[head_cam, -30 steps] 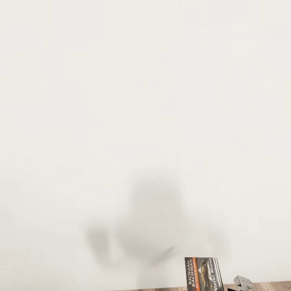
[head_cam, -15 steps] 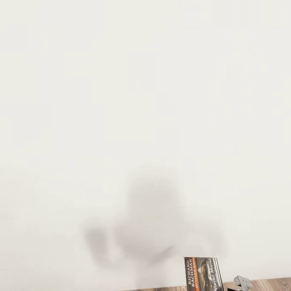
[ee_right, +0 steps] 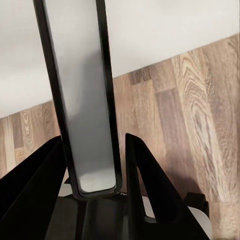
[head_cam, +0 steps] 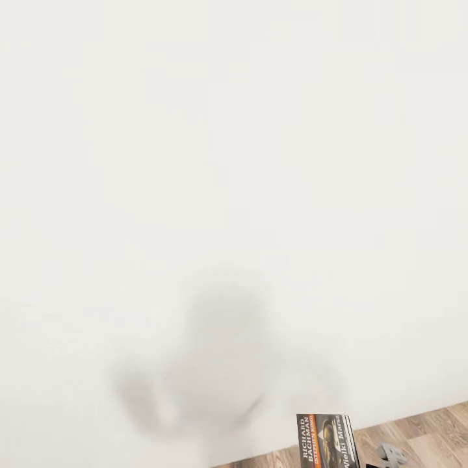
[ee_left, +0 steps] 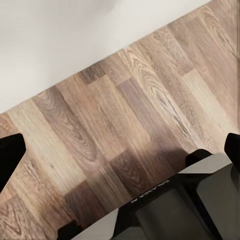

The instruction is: In the bedroom, move the book from the bed onto either nightstand, and place the two sandals side by side next to the bed.

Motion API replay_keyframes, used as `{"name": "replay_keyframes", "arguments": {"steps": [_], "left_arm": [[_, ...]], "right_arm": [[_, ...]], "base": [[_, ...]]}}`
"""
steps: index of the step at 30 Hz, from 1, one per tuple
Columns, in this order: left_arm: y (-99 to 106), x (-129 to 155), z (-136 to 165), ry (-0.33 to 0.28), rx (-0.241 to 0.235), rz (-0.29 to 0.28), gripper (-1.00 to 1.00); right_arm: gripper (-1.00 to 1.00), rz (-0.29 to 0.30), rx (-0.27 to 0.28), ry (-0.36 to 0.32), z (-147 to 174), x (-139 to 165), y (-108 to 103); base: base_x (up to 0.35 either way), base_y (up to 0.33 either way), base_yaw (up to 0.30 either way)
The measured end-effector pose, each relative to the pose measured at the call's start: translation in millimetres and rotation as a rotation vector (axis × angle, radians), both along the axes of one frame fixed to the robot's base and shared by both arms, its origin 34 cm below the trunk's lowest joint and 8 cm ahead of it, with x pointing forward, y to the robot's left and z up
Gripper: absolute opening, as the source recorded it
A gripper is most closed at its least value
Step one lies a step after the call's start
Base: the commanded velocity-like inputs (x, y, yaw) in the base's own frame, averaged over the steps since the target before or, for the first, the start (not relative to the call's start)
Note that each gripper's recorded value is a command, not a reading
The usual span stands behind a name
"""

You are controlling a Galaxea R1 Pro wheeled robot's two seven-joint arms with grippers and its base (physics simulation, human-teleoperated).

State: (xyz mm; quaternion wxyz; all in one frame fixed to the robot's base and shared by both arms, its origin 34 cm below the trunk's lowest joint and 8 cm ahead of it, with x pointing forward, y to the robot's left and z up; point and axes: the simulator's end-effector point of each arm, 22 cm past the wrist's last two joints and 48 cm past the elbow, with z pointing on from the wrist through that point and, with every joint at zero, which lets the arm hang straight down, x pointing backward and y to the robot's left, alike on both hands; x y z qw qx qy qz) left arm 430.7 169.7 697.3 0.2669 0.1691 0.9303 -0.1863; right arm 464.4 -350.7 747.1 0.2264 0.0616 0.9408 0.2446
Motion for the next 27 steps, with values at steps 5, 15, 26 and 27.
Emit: {"name": "replay_keyframes", "arguments": {"steps": [5,15,26,27], "left_arm": [[-0.1,-0.1,-0.1,0.000,0.000,-0.001,1.00],[-0.3,-0.2,-0.1,0.000,0.000,-0.002,1.00],[-0.9,0.0,0.1,0.000,0.000,-0.002,1.00],[-0.8,-0.1,0.0,0.000,0.000,-0.002,1.00]], "right_arm": [[-1.00,0.001,-0.001,0.001,-0.2,-0.4,0.0],[-1.00,0.002,-0.002,0.002,-0.5,-0.7,-0.3],[-1.00,0.001,-0.004,0.001,-0.6,-0.5,-0.6],[-1.00,0.001,-0.004,0.001,-0.6,-0.4,-0.6]], "base": [[0.000,0.000,-0.284],[0.000,0.000,-0.284],[0.000,0.000,-0.284],[0.000,0.000,-0.284]]}}
